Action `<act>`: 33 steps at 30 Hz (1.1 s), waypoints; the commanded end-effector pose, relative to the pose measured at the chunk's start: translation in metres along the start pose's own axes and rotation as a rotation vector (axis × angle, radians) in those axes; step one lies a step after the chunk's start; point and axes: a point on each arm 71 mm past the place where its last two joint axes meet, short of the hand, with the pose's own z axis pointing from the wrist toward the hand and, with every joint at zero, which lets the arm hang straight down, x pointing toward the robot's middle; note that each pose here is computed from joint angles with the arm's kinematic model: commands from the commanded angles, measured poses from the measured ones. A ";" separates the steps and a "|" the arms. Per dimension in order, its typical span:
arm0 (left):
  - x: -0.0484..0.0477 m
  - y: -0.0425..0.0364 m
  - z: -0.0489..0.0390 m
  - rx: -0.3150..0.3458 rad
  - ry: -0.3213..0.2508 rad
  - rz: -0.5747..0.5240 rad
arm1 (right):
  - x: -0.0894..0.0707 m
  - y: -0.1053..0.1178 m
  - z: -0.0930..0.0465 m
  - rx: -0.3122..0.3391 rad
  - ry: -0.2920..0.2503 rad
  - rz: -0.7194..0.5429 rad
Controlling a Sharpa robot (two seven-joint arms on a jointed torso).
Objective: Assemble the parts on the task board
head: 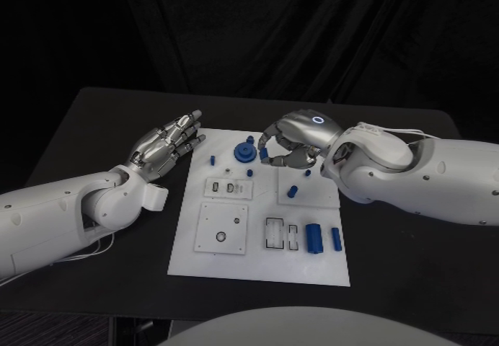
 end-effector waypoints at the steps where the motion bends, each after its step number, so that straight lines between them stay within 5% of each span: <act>1: 0.0012 0.0000 0.0006 0.008 0.007 -0.005 | 0.017 0.007 0.007 0.012 0.086 0.003; 11: 0.0026 0.0008 0.0022 0.006 0.012 -0.007 | 0.047 0.022 0.024 0.025 0.180 0.012; 33: 0.0057 0.0019 0.0039 0.002 0.023 -0.013 | 0.054 0.033 0.025 0.021 0.203 -0.060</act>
